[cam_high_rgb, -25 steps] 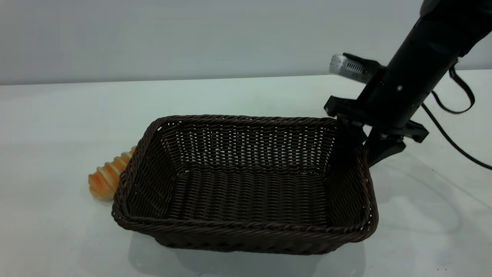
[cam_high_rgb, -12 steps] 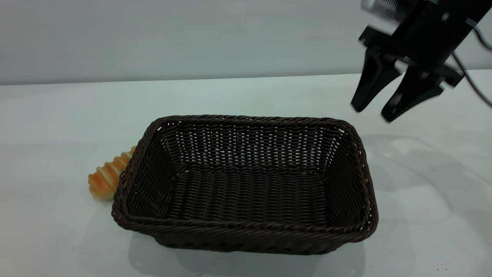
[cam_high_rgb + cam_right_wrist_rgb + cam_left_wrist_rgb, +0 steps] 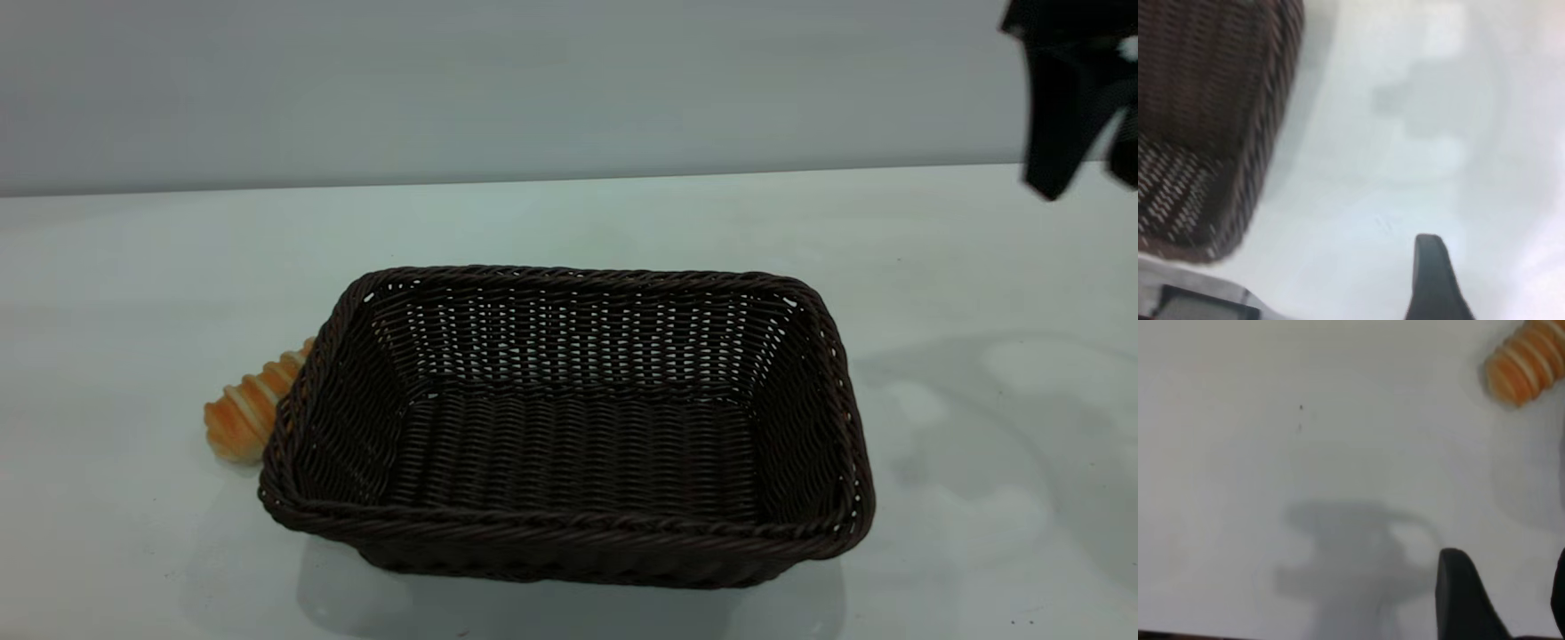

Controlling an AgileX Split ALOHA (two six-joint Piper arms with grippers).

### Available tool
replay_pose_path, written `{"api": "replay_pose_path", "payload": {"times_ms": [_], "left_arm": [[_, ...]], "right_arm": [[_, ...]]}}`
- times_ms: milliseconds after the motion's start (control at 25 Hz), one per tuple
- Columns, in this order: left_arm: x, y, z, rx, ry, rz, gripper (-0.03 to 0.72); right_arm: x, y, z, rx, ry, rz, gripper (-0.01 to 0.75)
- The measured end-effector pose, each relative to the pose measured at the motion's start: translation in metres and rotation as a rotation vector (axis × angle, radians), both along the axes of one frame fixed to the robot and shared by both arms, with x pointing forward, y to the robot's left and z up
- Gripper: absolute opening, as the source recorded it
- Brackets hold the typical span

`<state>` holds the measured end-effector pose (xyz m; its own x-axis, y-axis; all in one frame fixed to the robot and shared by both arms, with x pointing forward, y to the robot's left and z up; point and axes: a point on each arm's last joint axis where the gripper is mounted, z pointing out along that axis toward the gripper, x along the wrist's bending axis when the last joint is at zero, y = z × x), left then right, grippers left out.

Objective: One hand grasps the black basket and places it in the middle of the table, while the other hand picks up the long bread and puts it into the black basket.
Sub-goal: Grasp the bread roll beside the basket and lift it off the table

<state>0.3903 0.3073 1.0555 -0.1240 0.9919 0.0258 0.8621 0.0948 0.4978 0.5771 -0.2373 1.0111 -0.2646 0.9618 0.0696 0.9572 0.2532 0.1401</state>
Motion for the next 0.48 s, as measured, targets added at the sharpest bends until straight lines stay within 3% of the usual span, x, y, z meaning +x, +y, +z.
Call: {"api": "replay_pose_path", "payload": {"times_ms": [240,480], "left_arm": [[0.043,0.0,-0.004,0.039,0.1,-0.064,0.366],[0.095,-0.004,-0.043,0.058,0.207,-0.184,0.366]], "right_arm": [[-0.056,0.002,0.04,-0.006,-0.103,0.02,0.503],[-0.091,-0.003,0.06,0.007,-0.179,0.028,0.488]]}}
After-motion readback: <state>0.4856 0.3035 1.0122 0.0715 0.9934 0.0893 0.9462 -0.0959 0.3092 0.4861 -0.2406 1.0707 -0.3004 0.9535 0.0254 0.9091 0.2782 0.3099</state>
